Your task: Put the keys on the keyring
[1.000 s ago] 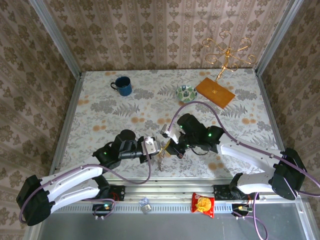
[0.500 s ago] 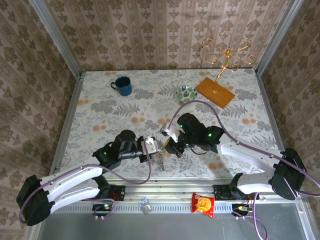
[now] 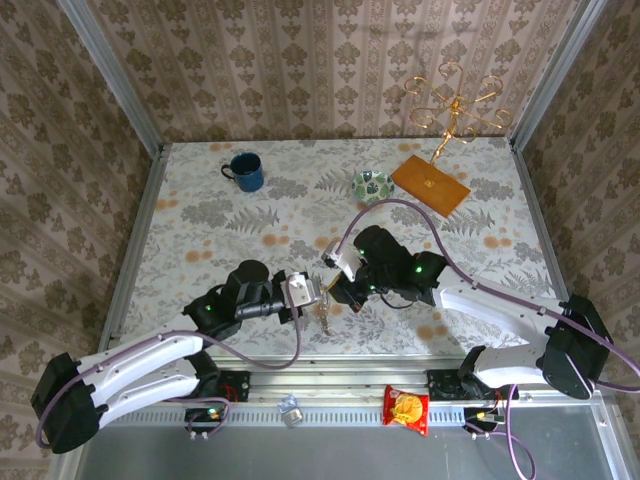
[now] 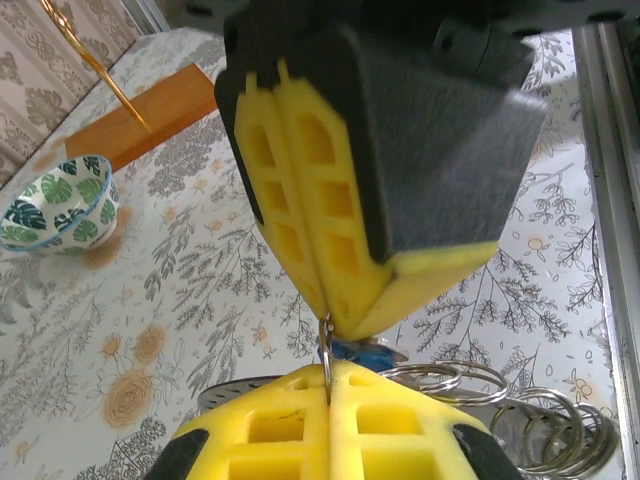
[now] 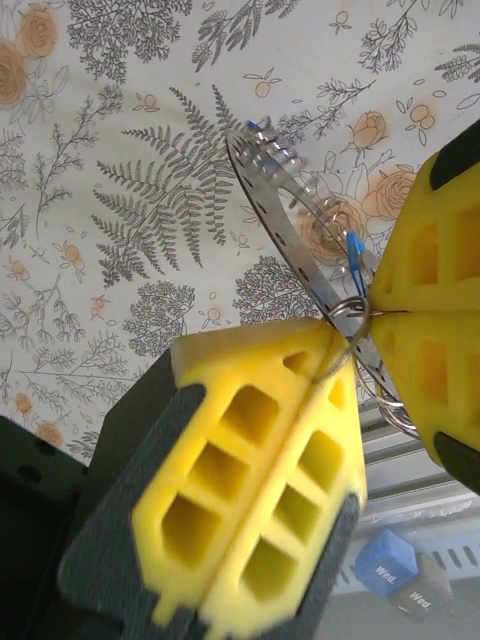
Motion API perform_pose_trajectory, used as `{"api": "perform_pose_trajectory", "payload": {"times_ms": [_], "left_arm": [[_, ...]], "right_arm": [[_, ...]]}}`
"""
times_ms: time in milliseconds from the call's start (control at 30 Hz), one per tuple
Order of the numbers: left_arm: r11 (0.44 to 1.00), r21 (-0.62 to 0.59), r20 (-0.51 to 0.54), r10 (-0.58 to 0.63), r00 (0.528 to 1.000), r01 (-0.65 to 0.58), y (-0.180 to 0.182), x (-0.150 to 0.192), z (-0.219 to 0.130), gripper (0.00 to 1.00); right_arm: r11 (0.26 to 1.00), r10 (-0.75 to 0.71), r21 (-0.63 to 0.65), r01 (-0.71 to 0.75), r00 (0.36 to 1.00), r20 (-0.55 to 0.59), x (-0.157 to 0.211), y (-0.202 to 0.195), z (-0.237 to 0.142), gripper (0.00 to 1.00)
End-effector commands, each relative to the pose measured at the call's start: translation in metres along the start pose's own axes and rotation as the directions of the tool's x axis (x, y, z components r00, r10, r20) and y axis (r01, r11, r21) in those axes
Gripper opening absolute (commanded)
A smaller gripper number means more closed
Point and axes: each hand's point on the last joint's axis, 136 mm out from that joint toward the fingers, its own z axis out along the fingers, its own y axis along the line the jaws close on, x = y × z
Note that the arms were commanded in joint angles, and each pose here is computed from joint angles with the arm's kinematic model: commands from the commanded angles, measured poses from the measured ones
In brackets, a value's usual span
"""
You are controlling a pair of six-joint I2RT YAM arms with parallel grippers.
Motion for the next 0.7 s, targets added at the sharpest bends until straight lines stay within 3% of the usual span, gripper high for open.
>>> {"api": "perform_pose_trajectory", "payload": {"times_ms": [0, 300, 433, 667], "left_arm": [[0.998, 0.000, 0.071, 0.060, 0.996, -0.060, -0.003, -0.017, -0.003, 0.00], [0.996, -0.037, 0.101, 0.089, 0.991, -0.085, -0.002, -0.018, -0.005, 0.00], [0.996, -0.042, 0.105, 0.082, 0.991, -0.078, -0.002, -0.017, -0.005, 0.00], [0.997, -0.066, 0.135, 0.059, 0.989, -0.051, 0.001, -0.018, -0.005, 0.00]], "right_arm": [[0.998, 0.043, 0.036, -0.043, 0.999, 0.002, -0.005, -0.009, 0.001, 0.00], [0.997, 0.076, -0.006, -0.076, 0.997, 0.015, -0.005, -0.007, 0.001, 0.00], [0.997, 0.073, -0.012, -0.072, 0.997, 0.035, -0.006, -0.007, -0.003, 0.30], [0.999, 0.034, -0.031, -0.031, 0.993, 0.111, -0.003, -0.012, -0.017, 0.35]]}}
